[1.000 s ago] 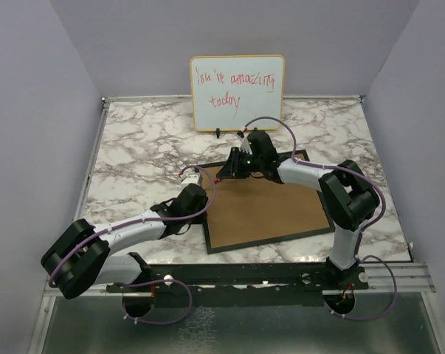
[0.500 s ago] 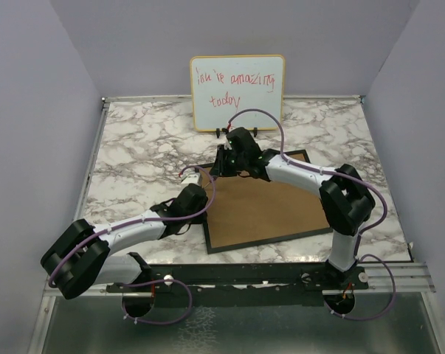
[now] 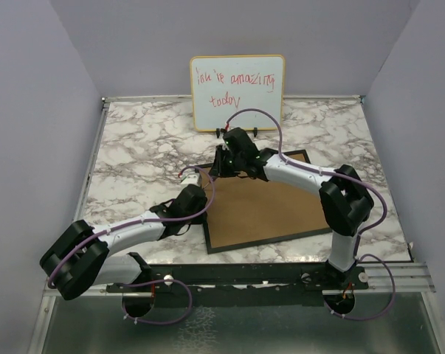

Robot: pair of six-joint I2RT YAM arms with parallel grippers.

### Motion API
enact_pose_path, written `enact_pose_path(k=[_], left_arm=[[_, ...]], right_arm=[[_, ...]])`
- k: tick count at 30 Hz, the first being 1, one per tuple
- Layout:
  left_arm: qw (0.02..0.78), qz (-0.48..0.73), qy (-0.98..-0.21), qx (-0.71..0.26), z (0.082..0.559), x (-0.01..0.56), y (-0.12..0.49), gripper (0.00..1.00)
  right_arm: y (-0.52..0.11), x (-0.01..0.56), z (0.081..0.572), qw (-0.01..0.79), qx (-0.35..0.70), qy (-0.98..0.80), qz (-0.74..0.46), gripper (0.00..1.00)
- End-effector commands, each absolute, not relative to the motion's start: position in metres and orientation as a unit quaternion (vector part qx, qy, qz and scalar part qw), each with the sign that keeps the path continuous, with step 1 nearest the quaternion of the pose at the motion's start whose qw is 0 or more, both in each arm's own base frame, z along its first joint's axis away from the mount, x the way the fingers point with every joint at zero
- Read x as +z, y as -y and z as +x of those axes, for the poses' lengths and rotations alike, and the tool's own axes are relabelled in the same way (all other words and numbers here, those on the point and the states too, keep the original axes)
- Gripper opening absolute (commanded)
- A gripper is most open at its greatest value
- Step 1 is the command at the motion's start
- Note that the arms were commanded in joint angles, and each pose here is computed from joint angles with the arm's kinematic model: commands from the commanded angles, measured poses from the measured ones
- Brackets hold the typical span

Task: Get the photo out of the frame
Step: Release the photo frame item from the photo frame.

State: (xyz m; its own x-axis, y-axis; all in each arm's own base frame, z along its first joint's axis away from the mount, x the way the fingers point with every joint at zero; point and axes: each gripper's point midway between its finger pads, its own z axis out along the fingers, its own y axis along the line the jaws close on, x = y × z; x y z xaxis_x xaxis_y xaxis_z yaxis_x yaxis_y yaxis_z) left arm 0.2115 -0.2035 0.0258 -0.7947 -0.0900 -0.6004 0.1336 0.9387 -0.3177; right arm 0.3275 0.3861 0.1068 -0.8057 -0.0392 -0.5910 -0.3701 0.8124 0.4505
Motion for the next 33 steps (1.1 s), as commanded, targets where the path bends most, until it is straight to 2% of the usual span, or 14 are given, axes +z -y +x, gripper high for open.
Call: enact_pose_path(k=[1, 8, 14, 33], left_arm=[[0.237, 0.073, -0.956, -0.157, 0.165, -0.008, 0.192, 0.0], [0.235, 0.072, -0.956, -0.159, 0.164, -0.008, 0.192, 0.0], [0.234, 0.072, -0.957, -0.156, 0.164, -0.009, 0.191, 0.0], [0.233, 0.071, -0.958, -0.155, 0.164, -0.009, 0.191, 0.0]], right_arm=[[-0.384, 0.076, 0.299, 0.191, 0.361, -0.908, -0.094, 0.0], [-0.348, 0.074, 0.316, 0.182, 0.43, -0.883, -0.041, 0.01], [-0.343, 0.062, 0.307, 0.161, 0.454, -0.875, -0.045, 0.0], [-0.319, 0.051, 0.334, 0.215, 0.391, -0.894, 0.028, 0.0]])
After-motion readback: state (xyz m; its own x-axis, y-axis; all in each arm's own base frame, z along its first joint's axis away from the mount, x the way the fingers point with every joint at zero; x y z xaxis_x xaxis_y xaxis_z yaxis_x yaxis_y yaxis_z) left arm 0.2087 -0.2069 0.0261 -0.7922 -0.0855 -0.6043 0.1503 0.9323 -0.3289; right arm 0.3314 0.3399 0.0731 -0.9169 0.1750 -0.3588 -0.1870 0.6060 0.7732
